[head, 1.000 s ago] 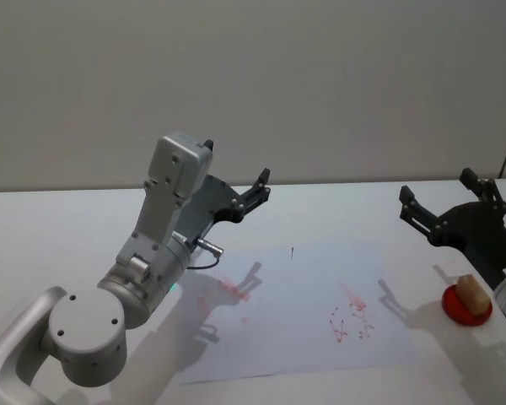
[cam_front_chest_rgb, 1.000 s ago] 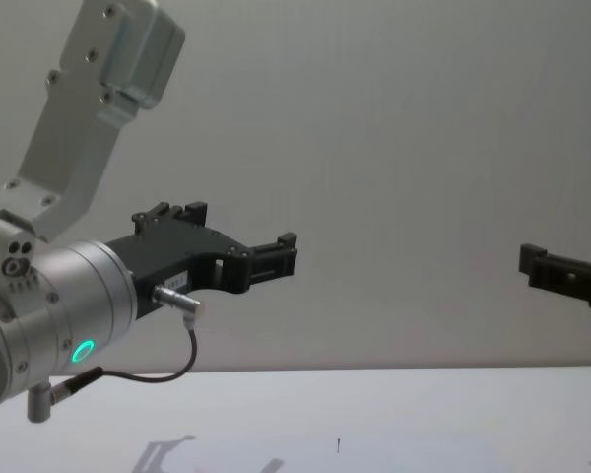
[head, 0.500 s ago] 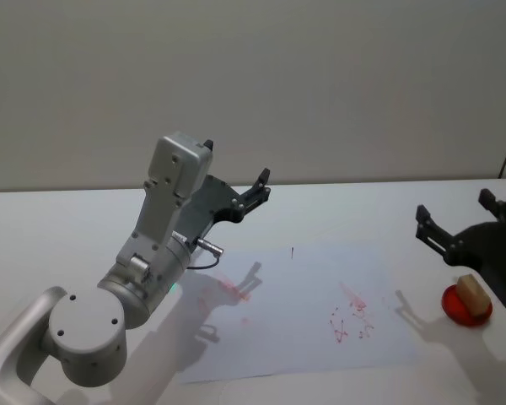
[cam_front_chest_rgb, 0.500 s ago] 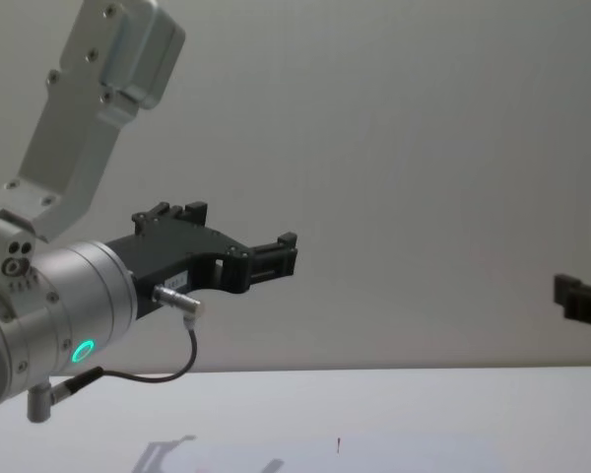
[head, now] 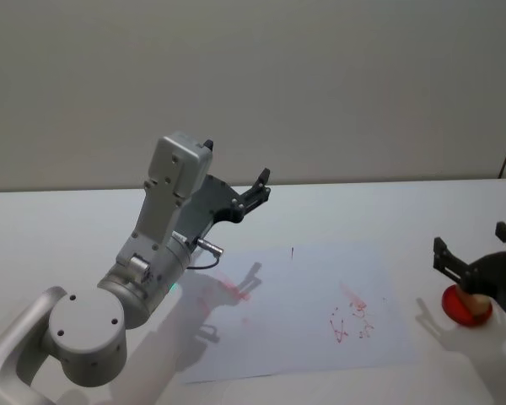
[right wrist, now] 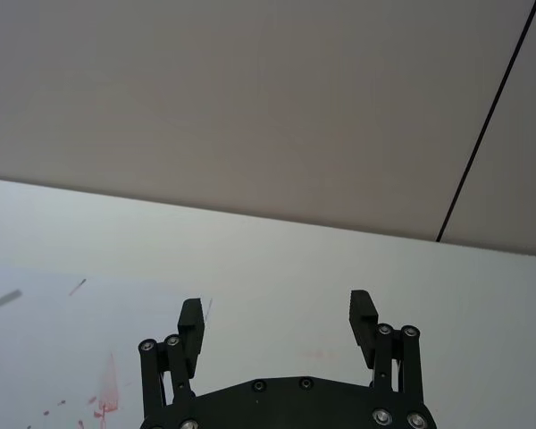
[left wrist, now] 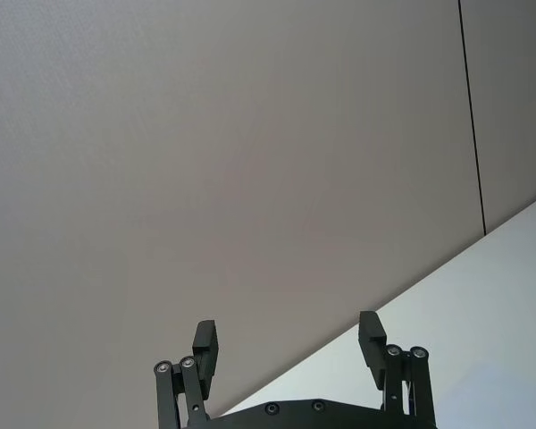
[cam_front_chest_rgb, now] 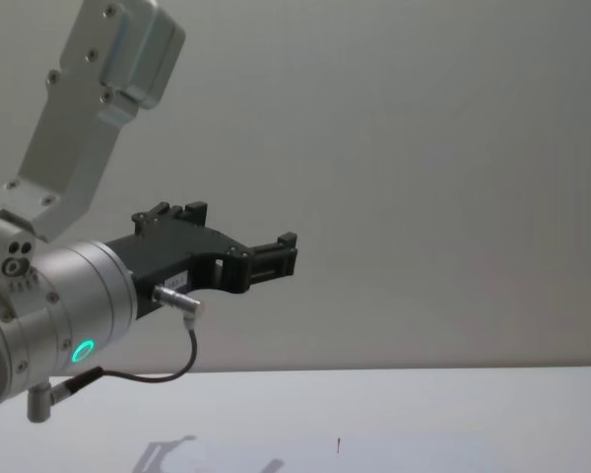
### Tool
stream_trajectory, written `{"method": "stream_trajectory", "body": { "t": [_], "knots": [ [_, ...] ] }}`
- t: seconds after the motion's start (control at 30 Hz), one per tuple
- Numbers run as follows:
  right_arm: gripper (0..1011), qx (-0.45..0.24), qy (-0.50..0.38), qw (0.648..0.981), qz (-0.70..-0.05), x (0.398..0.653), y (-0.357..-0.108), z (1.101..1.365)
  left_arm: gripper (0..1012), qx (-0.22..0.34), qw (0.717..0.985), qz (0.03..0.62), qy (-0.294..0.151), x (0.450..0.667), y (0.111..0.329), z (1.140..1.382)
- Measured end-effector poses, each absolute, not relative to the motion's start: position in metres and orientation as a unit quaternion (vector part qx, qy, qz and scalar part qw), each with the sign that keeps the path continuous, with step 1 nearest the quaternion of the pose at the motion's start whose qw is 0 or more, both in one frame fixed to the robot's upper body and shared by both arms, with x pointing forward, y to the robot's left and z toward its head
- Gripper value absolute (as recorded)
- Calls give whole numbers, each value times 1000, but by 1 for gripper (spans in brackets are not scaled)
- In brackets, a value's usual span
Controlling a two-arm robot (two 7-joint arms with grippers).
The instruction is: Use the one hand to pick up the stamp and affix it onto the A4 paper.
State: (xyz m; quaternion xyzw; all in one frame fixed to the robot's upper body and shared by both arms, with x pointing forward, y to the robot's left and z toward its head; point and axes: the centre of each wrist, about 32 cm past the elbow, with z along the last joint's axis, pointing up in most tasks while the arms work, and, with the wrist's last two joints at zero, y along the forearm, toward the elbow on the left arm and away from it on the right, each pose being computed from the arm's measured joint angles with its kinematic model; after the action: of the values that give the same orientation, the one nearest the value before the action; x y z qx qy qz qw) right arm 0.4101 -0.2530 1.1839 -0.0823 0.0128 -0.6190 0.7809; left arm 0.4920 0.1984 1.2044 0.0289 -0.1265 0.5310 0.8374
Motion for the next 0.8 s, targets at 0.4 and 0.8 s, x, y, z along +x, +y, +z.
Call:
{"method": "stream_trajectory", "body": {
  "t": [0.4,0.8],
  "knots": [
    [1001,-127,53,774,-618,405,-258,1173,1001,29,837,531,-126,492,198,1204],
    [1001,-165,81,764,-618,401,-263,1164,1001,29,837,531,-126,492,198,1204]
  ]
}}
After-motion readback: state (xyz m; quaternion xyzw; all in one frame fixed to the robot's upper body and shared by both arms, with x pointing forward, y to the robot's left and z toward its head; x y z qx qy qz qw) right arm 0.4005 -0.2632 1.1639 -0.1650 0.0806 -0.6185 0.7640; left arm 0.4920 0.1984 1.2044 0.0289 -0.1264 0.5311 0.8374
